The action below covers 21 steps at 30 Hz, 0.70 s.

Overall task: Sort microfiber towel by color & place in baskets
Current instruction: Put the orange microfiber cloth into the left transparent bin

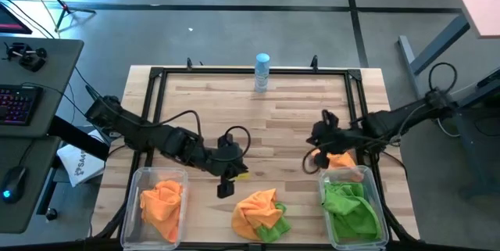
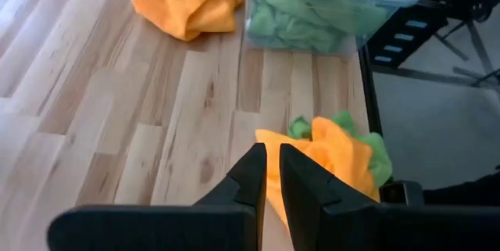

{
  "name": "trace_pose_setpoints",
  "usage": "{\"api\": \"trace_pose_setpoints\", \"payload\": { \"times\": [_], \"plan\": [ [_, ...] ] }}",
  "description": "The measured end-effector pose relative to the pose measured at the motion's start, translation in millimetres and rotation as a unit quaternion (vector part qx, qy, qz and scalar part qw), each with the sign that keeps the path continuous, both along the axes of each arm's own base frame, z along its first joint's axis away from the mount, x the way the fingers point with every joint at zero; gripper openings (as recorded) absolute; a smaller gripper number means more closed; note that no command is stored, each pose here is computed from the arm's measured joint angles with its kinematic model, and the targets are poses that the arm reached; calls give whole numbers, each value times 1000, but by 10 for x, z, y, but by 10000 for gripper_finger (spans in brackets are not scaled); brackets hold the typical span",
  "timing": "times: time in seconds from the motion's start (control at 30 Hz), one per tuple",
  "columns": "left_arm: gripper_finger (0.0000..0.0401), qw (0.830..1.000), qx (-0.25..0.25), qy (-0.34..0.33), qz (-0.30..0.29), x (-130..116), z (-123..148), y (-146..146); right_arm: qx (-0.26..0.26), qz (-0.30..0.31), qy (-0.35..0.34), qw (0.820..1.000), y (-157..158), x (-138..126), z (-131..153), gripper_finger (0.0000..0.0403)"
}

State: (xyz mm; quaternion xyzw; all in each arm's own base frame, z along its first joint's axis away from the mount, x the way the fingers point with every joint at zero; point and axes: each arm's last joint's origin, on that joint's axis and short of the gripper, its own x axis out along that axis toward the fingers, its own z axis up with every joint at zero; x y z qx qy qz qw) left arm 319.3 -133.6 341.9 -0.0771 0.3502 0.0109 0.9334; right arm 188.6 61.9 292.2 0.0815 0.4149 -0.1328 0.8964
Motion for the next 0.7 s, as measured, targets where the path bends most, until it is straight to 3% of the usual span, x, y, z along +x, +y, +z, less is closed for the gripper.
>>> {"api": "trace_pose_setpoints", "payload": {
  "times": [0.2, 0.4, 0.7],
  "plan": [
    [24, 1000, 6, -11, 10, 15, 11, 11, 30, 0, -69, 997, -134, -190, -24, 0],
    [33, 1000, 19, 1, 16, 43, -66, 27, 16, 16, -93, 995, -197, -293, 39, 0],
    [110, 996, 9, 81, 24, 346, -639, -118, -18, 48, -98, 994, -222, -317, 73, 0]
  ]
}}
